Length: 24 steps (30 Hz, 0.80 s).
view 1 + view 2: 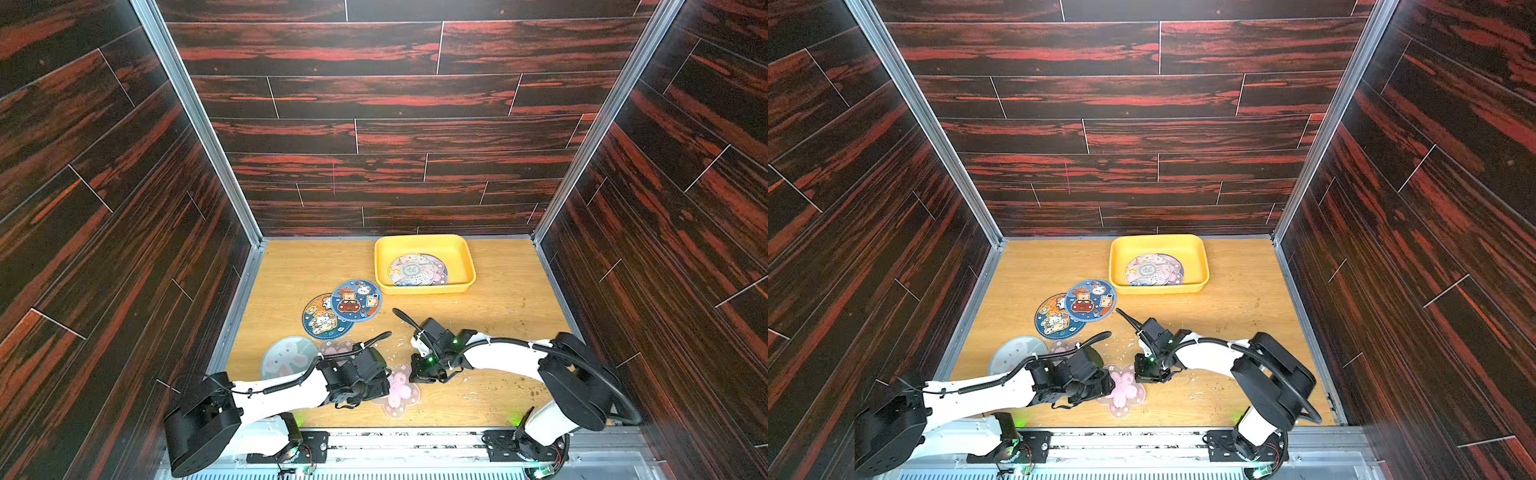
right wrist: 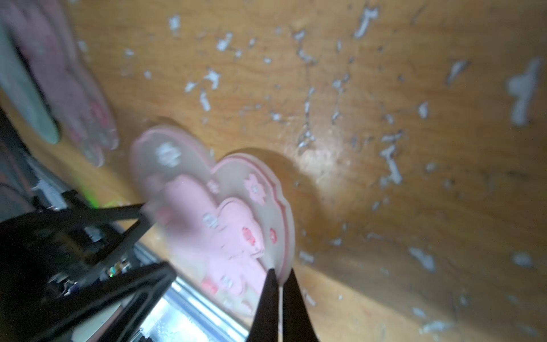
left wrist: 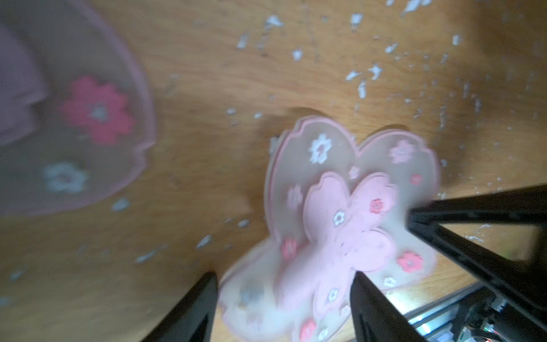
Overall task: Put the coasters into the storage box
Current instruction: Pick up the coaster from the center of the board, then place the coaster in the storage box.
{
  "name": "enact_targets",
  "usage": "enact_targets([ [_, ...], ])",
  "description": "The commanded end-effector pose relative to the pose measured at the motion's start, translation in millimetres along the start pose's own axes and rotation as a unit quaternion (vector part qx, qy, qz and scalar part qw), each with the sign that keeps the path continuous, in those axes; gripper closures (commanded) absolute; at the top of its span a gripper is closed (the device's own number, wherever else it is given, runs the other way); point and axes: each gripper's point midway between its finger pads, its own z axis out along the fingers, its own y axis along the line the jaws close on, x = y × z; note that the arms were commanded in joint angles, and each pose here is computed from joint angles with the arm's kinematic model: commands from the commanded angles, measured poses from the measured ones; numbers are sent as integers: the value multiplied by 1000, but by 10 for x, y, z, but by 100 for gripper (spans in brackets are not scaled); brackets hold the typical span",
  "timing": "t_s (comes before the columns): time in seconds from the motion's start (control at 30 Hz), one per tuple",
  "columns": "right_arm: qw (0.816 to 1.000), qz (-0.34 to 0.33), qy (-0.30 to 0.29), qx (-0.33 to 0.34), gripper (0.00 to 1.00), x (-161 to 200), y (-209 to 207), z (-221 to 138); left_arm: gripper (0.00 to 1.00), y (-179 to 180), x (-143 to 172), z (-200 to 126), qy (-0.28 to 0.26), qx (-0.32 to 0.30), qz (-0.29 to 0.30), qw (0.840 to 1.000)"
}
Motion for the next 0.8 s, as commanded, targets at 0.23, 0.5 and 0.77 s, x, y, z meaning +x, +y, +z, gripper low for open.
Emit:
enact_targets([
  [0.23,997,9,-28,-72,100,-107,139,-489,18,240,-169,-271,-44,-48,-13,998],
  [0.5,991,18,-71,-111,100,-359,237,-957,16,221,-361,-406,-67,-37,-24,997],
  [0.77,981,25,-129,-145,100,-765,317,-1496,15,126,-509,-446,-71,-30,-21,997],
])
